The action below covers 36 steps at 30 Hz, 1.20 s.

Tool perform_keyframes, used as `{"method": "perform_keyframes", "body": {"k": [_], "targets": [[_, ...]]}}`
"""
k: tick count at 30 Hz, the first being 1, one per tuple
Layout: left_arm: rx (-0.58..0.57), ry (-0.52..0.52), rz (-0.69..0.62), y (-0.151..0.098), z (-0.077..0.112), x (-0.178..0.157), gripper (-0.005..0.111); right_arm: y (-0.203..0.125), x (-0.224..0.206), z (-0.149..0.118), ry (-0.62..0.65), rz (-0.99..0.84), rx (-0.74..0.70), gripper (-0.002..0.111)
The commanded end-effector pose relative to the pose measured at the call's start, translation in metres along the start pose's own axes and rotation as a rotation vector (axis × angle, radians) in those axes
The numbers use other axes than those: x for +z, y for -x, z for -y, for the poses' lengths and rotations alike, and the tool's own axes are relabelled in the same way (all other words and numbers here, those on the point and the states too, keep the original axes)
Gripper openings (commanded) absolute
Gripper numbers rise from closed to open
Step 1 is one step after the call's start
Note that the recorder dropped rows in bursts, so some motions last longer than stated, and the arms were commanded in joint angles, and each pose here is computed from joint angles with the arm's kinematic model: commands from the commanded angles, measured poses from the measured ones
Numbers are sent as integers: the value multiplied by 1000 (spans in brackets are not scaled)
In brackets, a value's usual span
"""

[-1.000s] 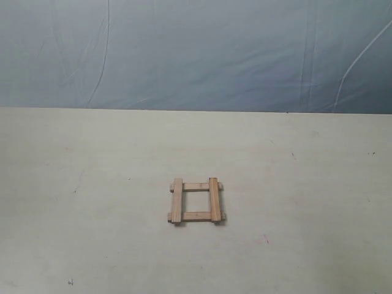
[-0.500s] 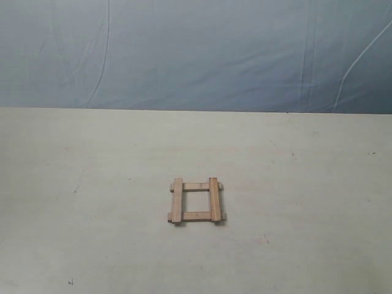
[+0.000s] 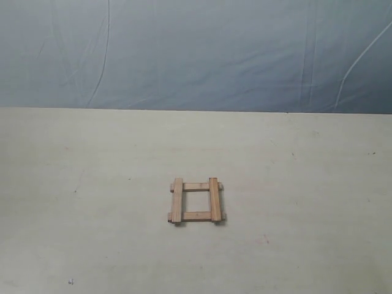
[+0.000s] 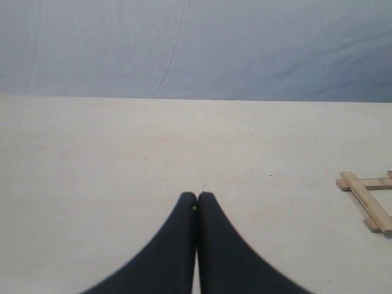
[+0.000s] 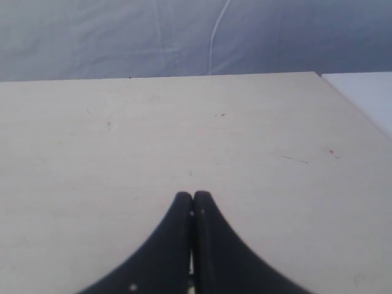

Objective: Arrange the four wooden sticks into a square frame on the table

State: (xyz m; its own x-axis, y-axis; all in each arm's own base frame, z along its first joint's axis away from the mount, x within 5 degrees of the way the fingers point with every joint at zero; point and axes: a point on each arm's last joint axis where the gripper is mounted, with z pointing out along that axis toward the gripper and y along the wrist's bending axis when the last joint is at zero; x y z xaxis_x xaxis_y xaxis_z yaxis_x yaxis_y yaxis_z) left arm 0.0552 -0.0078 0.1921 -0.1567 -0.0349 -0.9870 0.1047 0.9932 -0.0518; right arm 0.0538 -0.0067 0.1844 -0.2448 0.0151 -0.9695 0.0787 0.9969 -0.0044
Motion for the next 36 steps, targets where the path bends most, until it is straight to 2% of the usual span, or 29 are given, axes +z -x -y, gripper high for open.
{"method": "perform_keyframes", "body": {"k": [1,7,12,36], "targets": [[-16,-5,-57,-6,1,0,0,-1,0,-2,14,5,-14,-1],[12,8,-73,-7,-1,0,0,-1,0,-3,27,4,-49,-1],[18,10,-73,-7,-1,0,0,2,0,-4,42,34,-7,-1],[22,10,-73,-7,-1,0,0,1,0,-4,42,31,-6,-1]]}}
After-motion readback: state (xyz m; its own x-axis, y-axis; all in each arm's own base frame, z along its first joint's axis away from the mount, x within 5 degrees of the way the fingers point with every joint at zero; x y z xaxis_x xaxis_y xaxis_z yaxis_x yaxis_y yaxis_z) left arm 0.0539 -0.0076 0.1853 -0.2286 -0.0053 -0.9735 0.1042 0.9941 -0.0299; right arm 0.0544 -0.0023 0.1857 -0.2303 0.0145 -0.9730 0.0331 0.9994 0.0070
